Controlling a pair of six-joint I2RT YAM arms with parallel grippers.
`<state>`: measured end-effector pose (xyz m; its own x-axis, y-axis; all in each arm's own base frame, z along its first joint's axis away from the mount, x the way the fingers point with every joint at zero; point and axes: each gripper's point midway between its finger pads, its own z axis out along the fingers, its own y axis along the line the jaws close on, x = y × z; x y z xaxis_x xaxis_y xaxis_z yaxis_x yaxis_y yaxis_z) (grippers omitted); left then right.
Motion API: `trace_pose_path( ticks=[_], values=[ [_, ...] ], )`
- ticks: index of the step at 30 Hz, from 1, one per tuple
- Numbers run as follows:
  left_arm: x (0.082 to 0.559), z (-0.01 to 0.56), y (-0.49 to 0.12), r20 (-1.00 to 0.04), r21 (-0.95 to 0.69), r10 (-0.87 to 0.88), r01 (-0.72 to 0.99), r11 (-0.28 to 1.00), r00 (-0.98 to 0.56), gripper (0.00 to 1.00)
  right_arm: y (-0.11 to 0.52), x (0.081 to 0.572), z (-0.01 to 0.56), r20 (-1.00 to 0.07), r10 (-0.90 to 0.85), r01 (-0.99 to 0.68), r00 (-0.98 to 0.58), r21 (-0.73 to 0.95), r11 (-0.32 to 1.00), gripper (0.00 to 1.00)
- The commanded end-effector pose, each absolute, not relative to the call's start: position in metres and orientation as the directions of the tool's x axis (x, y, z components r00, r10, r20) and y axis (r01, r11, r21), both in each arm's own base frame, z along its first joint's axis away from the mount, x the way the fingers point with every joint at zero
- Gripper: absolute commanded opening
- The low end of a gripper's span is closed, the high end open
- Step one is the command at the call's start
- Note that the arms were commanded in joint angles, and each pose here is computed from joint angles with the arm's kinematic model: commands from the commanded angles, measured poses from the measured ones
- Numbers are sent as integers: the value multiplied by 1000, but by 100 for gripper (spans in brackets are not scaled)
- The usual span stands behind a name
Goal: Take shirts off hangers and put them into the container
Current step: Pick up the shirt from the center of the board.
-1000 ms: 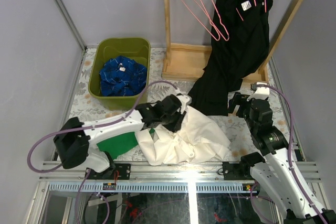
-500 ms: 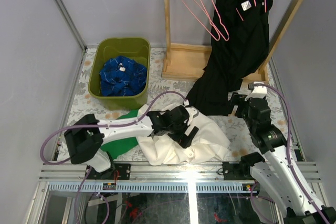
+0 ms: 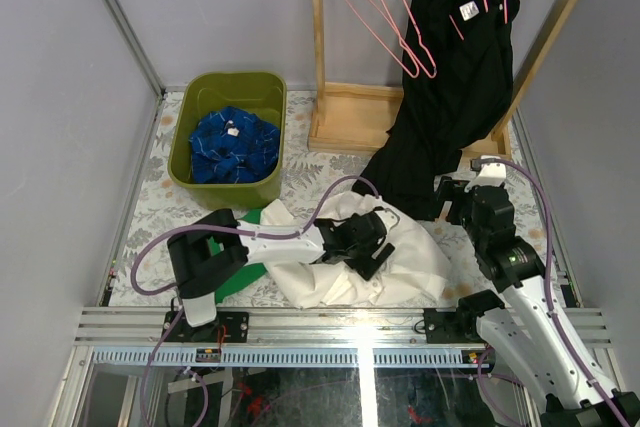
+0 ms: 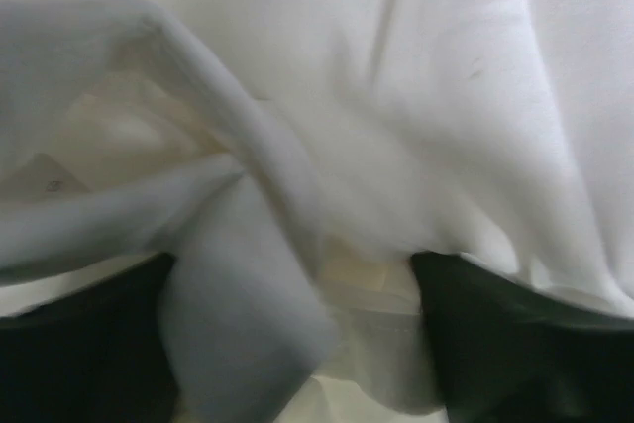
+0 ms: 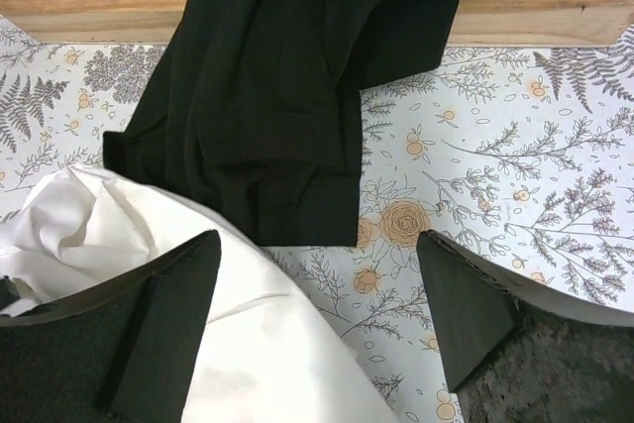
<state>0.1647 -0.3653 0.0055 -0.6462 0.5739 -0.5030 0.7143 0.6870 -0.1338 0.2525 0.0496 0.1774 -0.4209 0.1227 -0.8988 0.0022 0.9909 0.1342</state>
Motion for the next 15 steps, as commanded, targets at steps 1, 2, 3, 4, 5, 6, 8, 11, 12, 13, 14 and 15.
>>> trace_pose_path(
  ticks=[1,2,3,4,5,6,8,11,12,13,14,15],
  values=[
    [121,-91,-294,-196,-57,669,689,723,-718,56,49,258,193,-922,140,2,-362,149,989,88],
    [121,-95,-289,-184,-44,668,685,728,-721,49,49,258,193,-921,142,3,-362,151,988,88],
    [121,-99,-283,-176,-24,666,680,733,-725,41,49,257,194,-922,140,3,-361,149,989,88],
    [123,-102,-276,-174,13,663,671,741,-728,32,49,257,194,-922,141,3,-360,150,989,88],
    [125,-103,-272,-176,34,652,658,753,-737,23,48,257,195,-923,139,6,-359,147,989,88],
    [127,-103,-271,-179,47,650,654,755,-738,11,47,257,195,-923,138,9,-359,145,989,88],
    [131,-94,-272,-204,82,648,646,759,-734,0,46,256,195,-923,138,13,-358,142,990,88],
    [147,-58,-284,-317,99,615,620,778,-722,0,43,254,195,-925,134,22,-356,135,991,88],
    [156,-42,-287,-368,108,594,602,791,-715,0,42,254,196,-926,133,26,-353,133,991,88],
    [165,-22,-293,-428,109,568,584,804,-703,0,41,254,196,-927,134,30,-350,132,991,88],
    [174,-3,-295,-483,120,546,565,816,-685,0,41,253,197,-929,136,32,-346,133,991,88],
    [184,17,-297,-539,135,519,540,831,-664,0,40,253,198,-930,137,34,-341,133,990,88]
  ],
)
